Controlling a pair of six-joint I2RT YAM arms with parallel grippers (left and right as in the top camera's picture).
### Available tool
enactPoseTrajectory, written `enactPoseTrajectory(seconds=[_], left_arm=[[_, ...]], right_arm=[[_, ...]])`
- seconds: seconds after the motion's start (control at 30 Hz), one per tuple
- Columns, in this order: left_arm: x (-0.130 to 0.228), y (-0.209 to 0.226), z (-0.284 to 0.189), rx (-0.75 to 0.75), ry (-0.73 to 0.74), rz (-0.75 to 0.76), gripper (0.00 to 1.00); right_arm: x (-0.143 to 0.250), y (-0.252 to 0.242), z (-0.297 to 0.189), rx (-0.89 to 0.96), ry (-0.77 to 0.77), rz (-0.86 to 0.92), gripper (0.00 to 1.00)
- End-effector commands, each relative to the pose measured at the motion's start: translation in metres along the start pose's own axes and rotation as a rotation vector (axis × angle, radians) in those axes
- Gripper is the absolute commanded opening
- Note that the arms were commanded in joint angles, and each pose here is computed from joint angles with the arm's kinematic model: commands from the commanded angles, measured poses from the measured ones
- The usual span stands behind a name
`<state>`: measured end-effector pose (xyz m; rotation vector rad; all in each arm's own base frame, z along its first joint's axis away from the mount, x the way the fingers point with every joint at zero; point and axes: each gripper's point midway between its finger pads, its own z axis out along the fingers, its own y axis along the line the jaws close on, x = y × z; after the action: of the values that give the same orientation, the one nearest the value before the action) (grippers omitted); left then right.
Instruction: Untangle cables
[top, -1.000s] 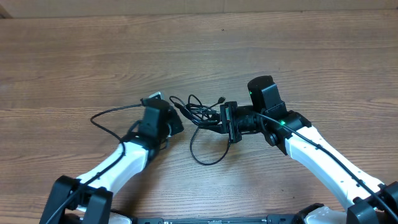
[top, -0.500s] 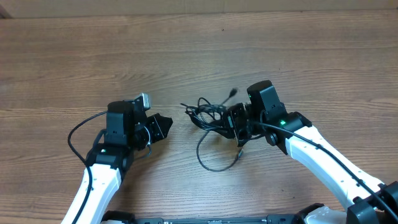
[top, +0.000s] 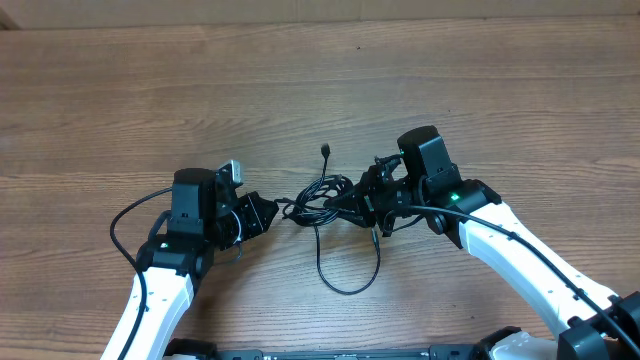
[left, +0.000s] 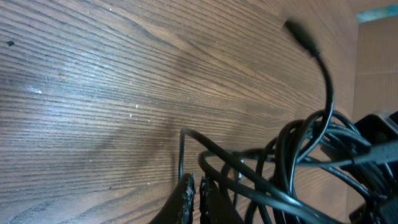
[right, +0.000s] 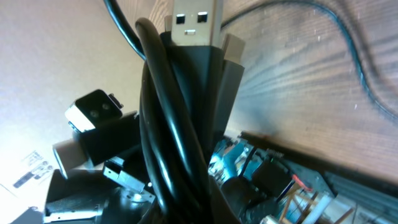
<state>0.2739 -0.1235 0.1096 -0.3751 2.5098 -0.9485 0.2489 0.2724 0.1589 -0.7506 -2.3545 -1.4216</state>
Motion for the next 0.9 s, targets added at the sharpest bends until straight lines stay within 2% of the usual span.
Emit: enactPoseTrajectory(seconds=[0.0,0.07,0.13,0.27,0.37,0.43,0.67,0.8,0.87], left_arm=[[-0.003,-0.003,-0.004,0.016,-0.010,0.026,0.06],[-0.001,-0.002,-0.004,0.012,-0.005,0.022,0.07],[0.000,0.001,-0.004,-0.001,-0.003,0.017,0.08],[-0.001,0.006,-0.004,-0.028,-0.009,0.012,0.08],[-0.003,0.009,-0.004,-0.048,-0.023,0.012,0.10],[-0.004,0.011,-0.004,-0.055,-0.028,0.012,0.14],[-0.008,0.016,-0.005,-0.088,-0.052,0.013,0.16],[-0.013,0.011,-0.005,-0.067,-0.066,0.076,0.18],[-0.015,-0.001,-0.004,-0.014,-0.068,0.163,0.18]], right_arm=[[0.013,0.014,-0.007,-0.035,0.052,0.088,0.04],[0.013,0.014,-0.007,-0.033,0.052,0.134,0.04],[0.012,0.013,-0.007,-0.030,0.043,0.084,0.04],[-0.004,0.011,-0.007,-0.014,-0.051,-0.259,0.04],[-0.022,0.000,-0.008,0.060,-0.151,-0.456,0.04],[-0.032,-0.008,-0.010,0.129,-0.196,-0.653,0.04],[-0.005,0.001,-0.006,0.046,-0.045,-1.057,0.04],[0.002,0.003,-0.006,0.017,-0.012,-1.148,0.04],[0.003,0.002,-0.006,0.017,-0.009,-1.145,0.04]])
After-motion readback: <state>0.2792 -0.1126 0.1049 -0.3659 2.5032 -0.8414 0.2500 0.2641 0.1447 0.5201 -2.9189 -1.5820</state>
